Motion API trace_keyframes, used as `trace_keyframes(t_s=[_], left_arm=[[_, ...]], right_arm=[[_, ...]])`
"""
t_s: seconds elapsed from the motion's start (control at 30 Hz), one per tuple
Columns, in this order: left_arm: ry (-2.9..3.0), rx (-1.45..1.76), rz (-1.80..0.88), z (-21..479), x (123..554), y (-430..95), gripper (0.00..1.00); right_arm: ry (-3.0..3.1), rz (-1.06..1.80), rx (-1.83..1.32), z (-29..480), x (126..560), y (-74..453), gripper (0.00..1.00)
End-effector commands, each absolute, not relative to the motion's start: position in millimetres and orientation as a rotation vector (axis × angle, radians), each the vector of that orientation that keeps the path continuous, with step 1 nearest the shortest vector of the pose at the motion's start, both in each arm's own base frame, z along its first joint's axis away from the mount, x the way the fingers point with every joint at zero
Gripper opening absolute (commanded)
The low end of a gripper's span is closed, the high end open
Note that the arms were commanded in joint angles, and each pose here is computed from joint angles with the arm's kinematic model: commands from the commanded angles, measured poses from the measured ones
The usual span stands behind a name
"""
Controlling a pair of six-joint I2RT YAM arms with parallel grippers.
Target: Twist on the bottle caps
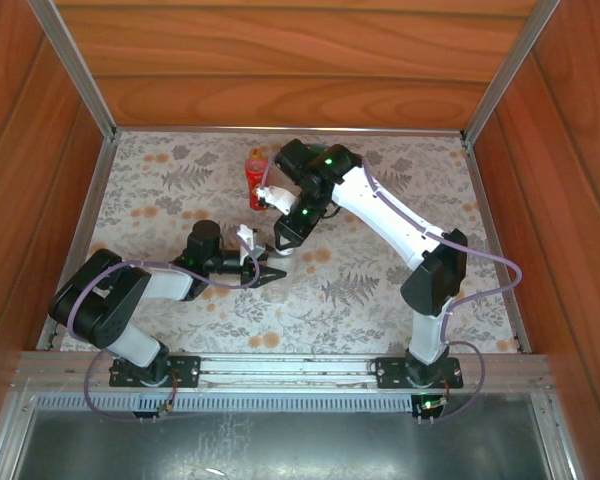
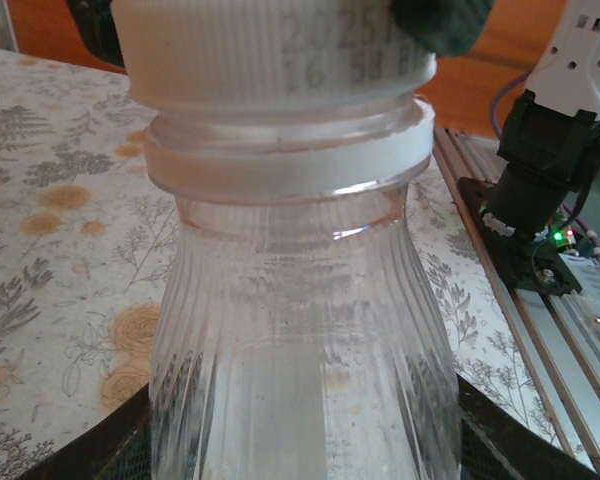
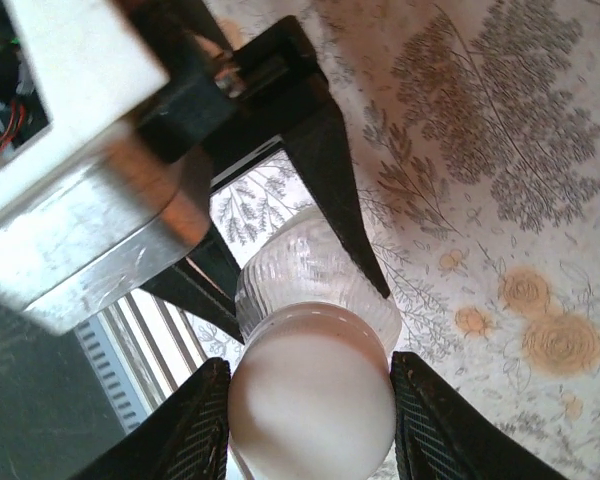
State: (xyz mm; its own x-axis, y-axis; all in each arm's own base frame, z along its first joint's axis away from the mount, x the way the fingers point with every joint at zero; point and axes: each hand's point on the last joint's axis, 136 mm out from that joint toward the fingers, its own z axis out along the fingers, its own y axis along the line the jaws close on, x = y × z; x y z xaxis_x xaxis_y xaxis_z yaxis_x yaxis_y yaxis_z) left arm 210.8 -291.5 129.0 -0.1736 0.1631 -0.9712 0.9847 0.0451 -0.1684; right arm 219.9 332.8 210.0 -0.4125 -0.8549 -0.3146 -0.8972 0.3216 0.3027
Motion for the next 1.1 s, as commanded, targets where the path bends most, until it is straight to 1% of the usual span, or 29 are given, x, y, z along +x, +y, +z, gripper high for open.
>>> trace_keyframes(t_s=[0.0, 0.27, 0.63, 0.7, 0.73, 0.8, 0.87, 0.9, 0.97, 1.07], left_arm=[[1.419, 1.231, -1.221, 140, 211, -290, 0.47], [1.421, 1.232, -1.229, 139, 211, -290, 0.46], [1.425, 1.234, -1.231, 138, 210, -290, 0.46], [1.426, 1.231, -1.228, 138, 211, -289, 0.46], [1.426, 1.231, -1.226, 138, 211, -289, 0.46], [1.428, 1.229, -1.223, 138, 212, -289, 0.47], [1.428, 1.228, -1.222, 138, 212, -289, 0.47], [1.429, 1.227, -1.22, 138, 212, -289, 0.46], [1.429, 1.226, -1.219, 138, 213, -289, 0.47], [1.431, 1.224, -1.215, 137, 213, -289, 0.46]], right_arm=[[2.261, 0.867, -1.871, 223, 191, 340, 0.41], [2.059, 0.902, -1.965, 231, 192, 338, 0.4], [1.996, 0.946, -2.001, 235, 196, 338, 0.4], [2.019, 0.946, -1.994, 232, 197, 338, 0.42], [2.03, 0.942, -1.992, 231, 197, 337, 0.45], [2.072, 0.919, -1.961, 227, 199, 336, 0.61], [2.098, 0.885, -1.906, 227, 204, 337, 0.75], [2.108, 0.869, -1.858, 229, 208, 338, 0.8], [2.109, 0.851, -1.764, 235, 213, 341, 0.84], [2.167, 0.793, -1.548, 242, 226, 342, 0.87]])
